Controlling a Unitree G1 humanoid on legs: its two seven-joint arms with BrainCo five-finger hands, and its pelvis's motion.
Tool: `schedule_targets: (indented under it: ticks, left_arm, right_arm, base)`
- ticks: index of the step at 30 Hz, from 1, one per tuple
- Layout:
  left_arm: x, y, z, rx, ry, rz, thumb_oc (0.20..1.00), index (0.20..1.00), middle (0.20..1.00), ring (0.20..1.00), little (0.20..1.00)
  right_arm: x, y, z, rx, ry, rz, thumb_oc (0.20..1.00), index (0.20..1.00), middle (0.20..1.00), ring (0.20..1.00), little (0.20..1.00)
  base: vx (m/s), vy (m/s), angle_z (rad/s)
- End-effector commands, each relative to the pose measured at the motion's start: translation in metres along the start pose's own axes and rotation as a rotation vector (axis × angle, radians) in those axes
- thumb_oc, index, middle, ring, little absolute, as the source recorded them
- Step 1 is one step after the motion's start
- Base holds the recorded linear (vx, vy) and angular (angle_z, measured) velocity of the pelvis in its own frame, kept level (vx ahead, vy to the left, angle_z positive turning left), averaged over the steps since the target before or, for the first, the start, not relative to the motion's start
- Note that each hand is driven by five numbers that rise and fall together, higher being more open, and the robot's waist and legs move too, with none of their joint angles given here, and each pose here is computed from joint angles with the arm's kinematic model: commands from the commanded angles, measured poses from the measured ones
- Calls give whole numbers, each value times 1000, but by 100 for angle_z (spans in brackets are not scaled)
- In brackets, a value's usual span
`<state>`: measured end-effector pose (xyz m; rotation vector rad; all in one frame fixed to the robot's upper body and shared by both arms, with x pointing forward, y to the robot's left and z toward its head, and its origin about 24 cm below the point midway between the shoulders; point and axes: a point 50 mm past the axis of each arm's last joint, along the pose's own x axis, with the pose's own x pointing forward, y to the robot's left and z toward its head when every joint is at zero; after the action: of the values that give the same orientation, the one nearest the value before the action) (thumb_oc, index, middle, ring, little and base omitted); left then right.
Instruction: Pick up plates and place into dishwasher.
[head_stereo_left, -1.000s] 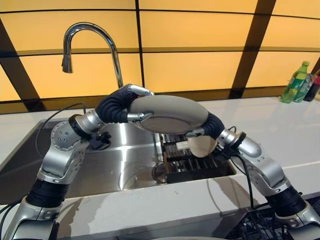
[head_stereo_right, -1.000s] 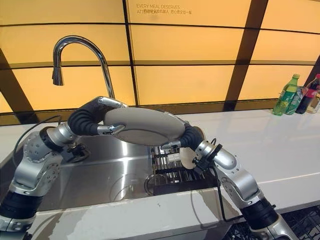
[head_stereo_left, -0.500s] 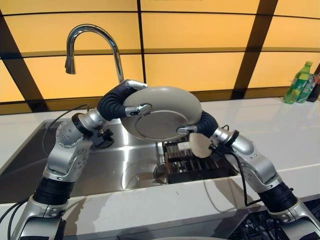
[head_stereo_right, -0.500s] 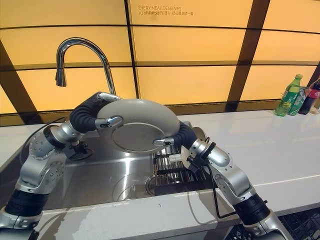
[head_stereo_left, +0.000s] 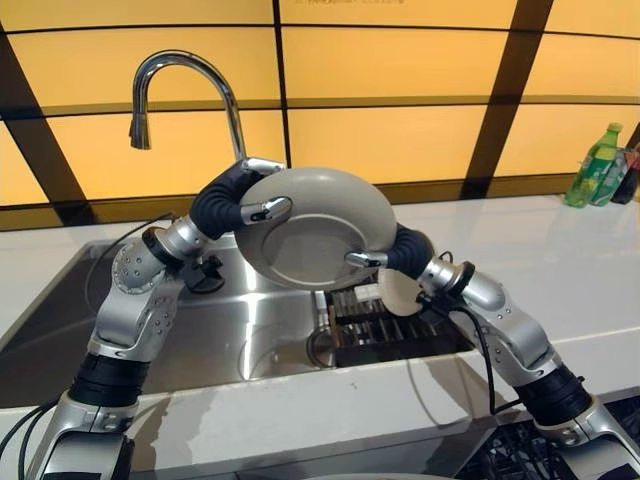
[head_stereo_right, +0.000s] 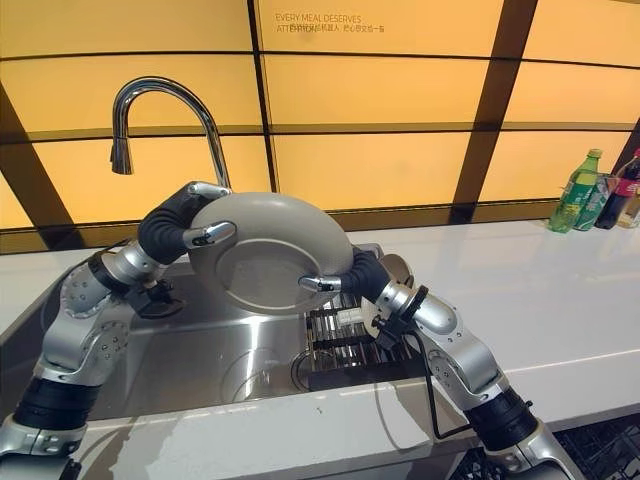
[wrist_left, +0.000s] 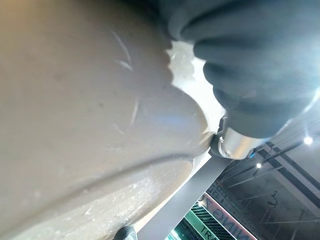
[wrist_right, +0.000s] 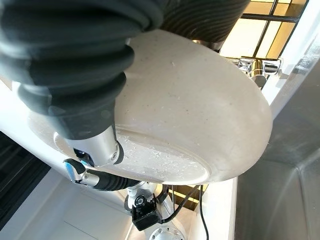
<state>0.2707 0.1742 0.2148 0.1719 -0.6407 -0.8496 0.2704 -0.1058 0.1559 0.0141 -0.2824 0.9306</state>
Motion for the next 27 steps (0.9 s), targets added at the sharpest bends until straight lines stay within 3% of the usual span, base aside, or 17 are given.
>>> schedule_targets:
  ticks: [1,2,3,4,16,27]
  left_arm:
    - [37,-15,9,7,-76,-105,200,200,200,200,200]
    - [37,-13,8,0,-72,-77,363,363,363,363,363]
    - [36,-10,7,-7,-69,-49,645,645,645,645,645]
    - [35,-8,6,-16,-71,-19,1000,1000,1000,1000,1000]
    - [-3,30,14,127,-119,580,1000,1000,1000,1000,1000]
    - [-26,37,19,155,-150,729,1000,1000,1000,1000,1000]
  right_arm:
    - [35,20,48,-16,-253,107,200,200,200,200,200]
    - [35,19,48,-20,-255,99,200,200,200,200,200]
    - [34,18,48,-20,-258,89,200,200,200,200,200]
    - [33,17,48,-23,-261,76,200,200,200,200,200]
    - [14,-11,55,-125,-269,-153,200,200,200,200,200]
    - [-15,-36,60,-237,-232,-322,200,200,200,200,200]
  base:
    - [0,0,0]
    - [-35,-4,1]
    - [-40,-8,2]
    - [-40,-13,2]
    - [-15,-12,2]
    - [-6,8,-4]
